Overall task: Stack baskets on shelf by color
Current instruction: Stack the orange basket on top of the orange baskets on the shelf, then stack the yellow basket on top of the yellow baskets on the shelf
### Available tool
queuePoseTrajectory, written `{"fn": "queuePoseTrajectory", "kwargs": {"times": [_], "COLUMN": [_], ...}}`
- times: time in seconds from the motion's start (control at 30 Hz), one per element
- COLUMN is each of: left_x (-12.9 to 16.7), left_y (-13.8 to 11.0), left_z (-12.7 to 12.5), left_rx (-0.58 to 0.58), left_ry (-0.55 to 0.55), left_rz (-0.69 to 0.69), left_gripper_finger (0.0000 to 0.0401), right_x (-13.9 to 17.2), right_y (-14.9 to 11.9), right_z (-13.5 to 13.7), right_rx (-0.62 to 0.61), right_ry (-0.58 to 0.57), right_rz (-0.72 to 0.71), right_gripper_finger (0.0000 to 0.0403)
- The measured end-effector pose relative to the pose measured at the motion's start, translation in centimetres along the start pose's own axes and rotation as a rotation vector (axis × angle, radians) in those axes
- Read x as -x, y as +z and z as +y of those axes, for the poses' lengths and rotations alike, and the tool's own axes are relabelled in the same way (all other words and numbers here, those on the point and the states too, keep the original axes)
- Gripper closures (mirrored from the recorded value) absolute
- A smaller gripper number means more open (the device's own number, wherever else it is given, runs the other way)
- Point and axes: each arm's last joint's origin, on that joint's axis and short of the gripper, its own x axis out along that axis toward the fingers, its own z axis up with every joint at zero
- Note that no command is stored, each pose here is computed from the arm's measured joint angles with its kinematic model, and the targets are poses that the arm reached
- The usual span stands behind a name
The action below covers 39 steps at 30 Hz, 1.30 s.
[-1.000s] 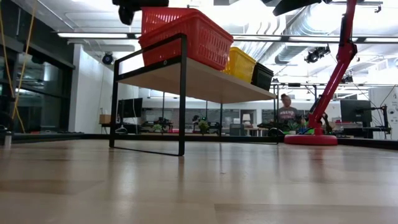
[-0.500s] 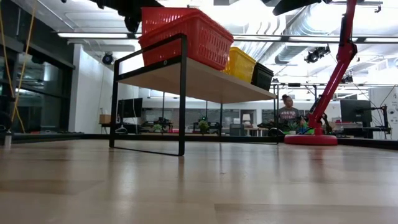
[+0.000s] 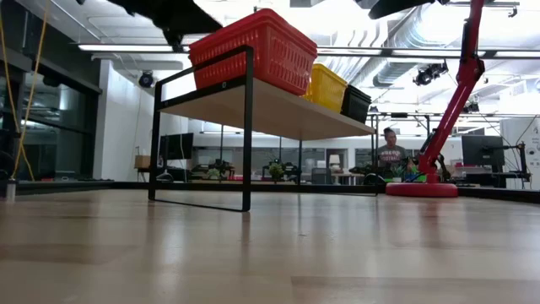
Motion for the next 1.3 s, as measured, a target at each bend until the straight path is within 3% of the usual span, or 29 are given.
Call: {"fn": "queuePoseTrajectory", "kwargs": {"times": [0.27,0.43,0.63,0.8,1.03,1.3], "left_x": [4.1,5.9,8.2,10.2,11.5,11.2], "left_y": [1.2,0.6,-0.9,-1.7,-4.4,-8.5], "left_z": [-2.6,-6.0,-9.5,-11.4,-15.0,-19.9], "left_rx": [-0.003,-0.019,-0.127,-0.084,-0.001,0.095], "left_ry": [-0.174,-0.313,-0.302,-0.357,-0.465,-0.528], "left_rz": [-0.096,-0.048,0.018,0.037,0.227,0.596], "left_gripper_finger": [0.0401,0.0401,0.0401,0.0401,0.0401,0.0401], "right_x": [0.0,0.0,0.0,0.0,0.0,0.0], "right_y": [0.1,0.1,0.2,0.1,0.2,0.2], "right_z": [0.1,0.1,0.2,0.2,0.2,0.2], "right_rx": [-0.018,-0.019,-0.019,-0.018,-0.007,-0.008], "right_ry": [0.010,0.010,0.015,0.021,0.016,0.016], "right_rz": [-0.008,-0.008,-0.008,-0.002,-0.009,-0.009], "right_gripper_finger": [0.0155,0.0155,0.0155,0.0155,0.0155,0.0155]}}
